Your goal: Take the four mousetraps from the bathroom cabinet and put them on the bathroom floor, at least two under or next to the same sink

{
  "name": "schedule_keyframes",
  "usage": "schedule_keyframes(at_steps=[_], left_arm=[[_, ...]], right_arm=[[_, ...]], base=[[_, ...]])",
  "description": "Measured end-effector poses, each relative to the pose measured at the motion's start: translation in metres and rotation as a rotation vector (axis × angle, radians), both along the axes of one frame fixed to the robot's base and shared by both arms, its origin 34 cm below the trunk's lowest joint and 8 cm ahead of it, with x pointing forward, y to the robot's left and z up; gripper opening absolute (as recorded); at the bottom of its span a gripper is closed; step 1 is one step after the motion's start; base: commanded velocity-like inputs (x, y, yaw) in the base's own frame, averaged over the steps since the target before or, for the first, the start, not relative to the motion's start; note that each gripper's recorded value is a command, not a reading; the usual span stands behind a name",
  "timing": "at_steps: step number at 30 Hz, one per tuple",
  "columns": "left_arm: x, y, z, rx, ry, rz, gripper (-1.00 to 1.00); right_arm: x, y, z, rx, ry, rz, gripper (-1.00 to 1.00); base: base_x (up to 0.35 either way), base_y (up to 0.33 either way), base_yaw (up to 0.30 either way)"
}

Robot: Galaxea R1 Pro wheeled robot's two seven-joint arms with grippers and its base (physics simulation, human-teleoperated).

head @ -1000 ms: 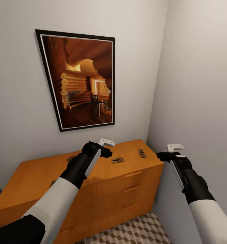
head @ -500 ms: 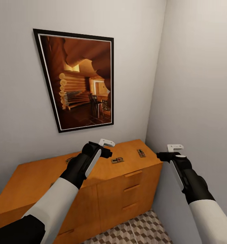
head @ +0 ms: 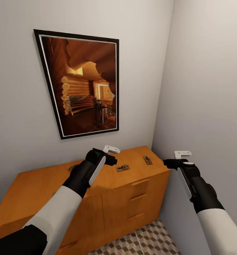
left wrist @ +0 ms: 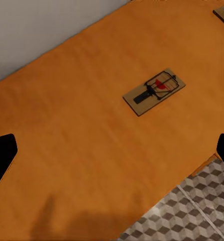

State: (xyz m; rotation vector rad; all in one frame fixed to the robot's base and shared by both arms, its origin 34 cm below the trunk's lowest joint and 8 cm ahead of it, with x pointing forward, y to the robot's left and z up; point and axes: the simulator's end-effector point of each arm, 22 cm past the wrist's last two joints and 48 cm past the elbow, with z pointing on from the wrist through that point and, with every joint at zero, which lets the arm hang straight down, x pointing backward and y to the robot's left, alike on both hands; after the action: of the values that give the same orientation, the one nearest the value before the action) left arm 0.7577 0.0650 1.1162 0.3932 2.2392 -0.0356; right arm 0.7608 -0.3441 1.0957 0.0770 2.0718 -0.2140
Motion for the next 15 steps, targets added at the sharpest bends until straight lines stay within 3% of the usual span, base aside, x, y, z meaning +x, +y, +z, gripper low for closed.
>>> schedule_keyframes(at_steps=[15], left_arm=[[-0.0004,-0.0001,0.0000,0.000,0.000,0.000,1.00]], right_arm=[[-0.0003,0.0000,0.0003,0.000,0.000,0.000,1.00]], base=[[0.228,0.189,-0.220]])
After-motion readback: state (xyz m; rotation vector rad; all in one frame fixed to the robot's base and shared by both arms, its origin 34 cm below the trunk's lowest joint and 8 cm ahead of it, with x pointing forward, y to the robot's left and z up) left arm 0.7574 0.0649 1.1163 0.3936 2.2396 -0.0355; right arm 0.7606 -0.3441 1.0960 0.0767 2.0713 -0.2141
